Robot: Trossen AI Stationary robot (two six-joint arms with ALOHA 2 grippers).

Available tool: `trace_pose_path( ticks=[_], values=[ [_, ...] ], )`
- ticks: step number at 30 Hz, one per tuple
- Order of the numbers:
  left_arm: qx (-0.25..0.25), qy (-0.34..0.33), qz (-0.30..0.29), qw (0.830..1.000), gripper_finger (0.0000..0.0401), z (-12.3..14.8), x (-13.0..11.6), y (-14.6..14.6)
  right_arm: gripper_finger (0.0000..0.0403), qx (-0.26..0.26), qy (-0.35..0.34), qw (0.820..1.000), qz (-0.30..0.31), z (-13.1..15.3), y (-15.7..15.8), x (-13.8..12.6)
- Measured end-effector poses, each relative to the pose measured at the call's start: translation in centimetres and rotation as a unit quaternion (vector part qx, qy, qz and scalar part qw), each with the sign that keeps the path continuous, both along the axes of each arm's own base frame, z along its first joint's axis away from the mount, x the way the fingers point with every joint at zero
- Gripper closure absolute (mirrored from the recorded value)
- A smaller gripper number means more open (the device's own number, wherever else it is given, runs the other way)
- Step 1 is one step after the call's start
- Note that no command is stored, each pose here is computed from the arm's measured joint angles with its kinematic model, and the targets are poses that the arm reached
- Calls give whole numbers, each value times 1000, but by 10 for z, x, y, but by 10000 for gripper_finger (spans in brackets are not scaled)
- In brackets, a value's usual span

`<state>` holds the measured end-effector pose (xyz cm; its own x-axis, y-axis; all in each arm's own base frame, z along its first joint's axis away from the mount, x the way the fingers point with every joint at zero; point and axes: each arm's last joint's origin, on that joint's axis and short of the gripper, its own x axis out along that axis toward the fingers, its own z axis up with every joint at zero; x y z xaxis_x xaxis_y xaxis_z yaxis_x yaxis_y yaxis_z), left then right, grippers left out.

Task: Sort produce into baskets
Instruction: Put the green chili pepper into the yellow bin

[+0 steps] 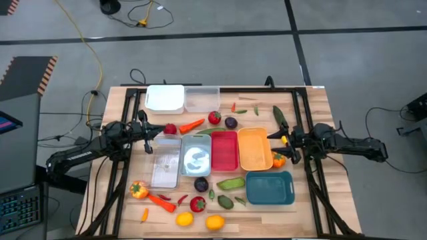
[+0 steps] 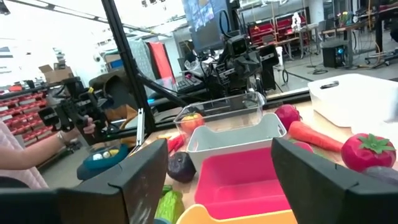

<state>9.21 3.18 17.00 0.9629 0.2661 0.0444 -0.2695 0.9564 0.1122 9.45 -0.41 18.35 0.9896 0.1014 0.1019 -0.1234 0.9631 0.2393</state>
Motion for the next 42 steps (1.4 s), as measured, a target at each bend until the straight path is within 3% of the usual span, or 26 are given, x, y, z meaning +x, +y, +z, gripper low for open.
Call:
trace_pose_path(
  ticks=[6,10,17,24,32,36,42],
  values=[
    [0,0,0,1000,401,0,0,0,88,2,5,1000,-27,26,-1,-9],
    [0,0,0,1000,401,0,0,0,88,9,25,995,-98,48,-3,-21],
    [0,0,0,1000,401,0,0,0,88,12,85,955,-284,76,-13,-34],
    [0,0,0,1000,401,0,0,0,88,9,147,928,-341,97,-18,-19],
    [0,0,0,1000,401,0,0,0,88,49,258,858,-441,115,-38,8],
    [0,0,0,1000,401,0,0,0,88,71,311,814,-486,120,-55,18],
    [0,0,0,1000,401,0,0,0,88,128,390,770,-488,109,-86,36]
  ],
)
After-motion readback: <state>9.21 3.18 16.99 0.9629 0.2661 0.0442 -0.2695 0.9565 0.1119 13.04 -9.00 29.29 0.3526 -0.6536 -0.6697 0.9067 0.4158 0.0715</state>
